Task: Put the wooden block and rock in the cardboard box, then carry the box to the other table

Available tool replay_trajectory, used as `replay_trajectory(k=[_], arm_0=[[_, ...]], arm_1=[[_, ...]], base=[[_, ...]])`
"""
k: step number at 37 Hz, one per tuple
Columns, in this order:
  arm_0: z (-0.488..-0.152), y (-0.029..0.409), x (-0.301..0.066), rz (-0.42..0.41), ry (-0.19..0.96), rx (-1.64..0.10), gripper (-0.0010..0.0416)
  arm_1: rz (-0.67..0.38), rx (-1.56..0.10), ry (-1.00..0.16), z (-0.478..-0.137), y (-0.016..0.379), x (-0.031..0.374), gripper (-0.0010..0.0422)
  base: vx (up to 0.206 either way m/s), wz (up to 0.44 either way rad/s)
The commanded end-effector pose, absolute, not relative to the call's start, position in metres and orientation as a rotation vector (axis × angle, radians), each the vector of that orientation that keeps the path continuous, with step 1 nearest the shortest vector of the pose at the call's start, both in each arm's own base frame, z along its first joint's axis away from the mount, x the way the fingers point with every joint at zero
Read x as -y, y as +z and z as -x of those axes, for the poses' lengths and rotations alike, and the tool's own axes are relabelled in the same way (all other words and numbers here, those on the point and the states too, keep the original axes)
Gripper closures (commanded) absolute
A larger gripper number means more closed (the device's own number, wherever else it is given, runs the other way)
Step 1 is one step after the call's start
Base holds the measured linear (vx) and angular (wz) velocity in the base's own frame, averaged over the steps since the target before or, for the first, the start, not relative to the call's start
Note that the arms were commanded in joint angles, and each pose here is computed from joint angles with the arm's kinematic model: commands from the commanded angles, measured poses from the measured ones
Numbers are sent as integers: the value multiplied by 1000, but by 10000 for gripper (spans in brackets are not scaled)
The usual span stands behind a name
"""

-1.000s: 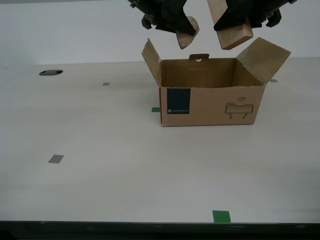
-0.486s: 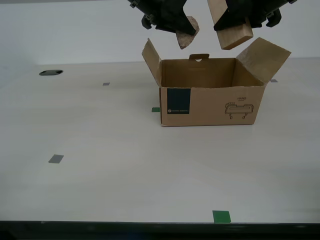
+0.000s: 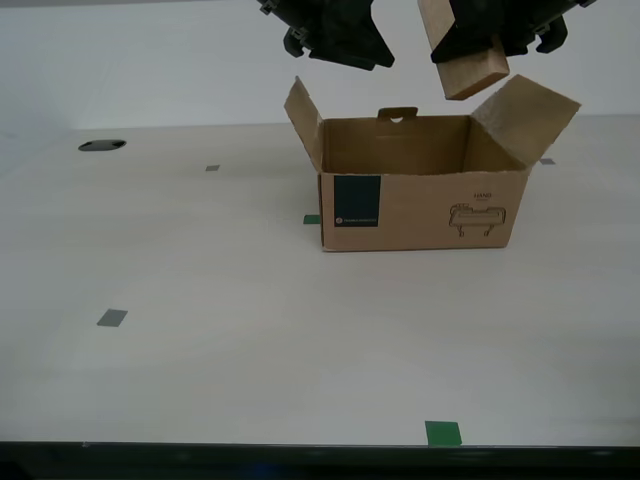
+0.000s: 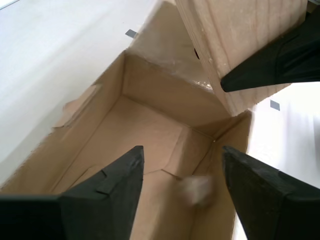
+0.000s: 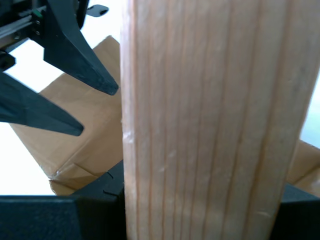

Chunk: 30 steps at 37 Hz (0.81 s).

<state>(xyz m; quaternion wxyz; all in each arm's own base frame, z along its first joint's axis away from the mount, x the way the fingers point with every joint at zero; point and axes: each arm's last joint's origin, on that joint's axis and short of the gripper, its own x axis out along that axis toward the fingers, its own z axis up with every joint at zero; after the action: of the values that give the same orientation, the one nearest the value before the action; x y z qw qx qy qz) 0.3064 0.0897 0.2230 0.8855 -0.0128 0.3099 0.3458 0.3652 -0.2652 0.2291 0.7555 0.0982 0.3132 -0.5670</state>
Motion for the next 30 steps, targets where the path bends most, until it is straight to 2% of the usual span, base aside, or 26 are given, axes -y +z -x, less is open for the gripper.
replay_trajectory(k=[1, 12, 20, 24, 30], arm_0=[[-307, 224, -90, 27, 716, -639, 297], [-307, 224, -90, 21, 713, -642, 183], [-306, 223, -90, 19, 713, -651, 109], [-306, 223, -89, 18, 713, -657, 89], [-306, 223, -89, 18, 712, -658, 99]], arm_1=[[-213, -679, -1245, -365, 230, 266, 189], [-203, -687, -1242, -364, 230, 266, 160], [-198, -691, -1240, -364, 230, 267, 169], [-190, -697, -1236, -364, 230, 267, 176], [-156, -723, -1221, -364, 230, 267, 176]], base=[[0, 0], [0, 0], [0, 0], [0, 0], [0, 0]])
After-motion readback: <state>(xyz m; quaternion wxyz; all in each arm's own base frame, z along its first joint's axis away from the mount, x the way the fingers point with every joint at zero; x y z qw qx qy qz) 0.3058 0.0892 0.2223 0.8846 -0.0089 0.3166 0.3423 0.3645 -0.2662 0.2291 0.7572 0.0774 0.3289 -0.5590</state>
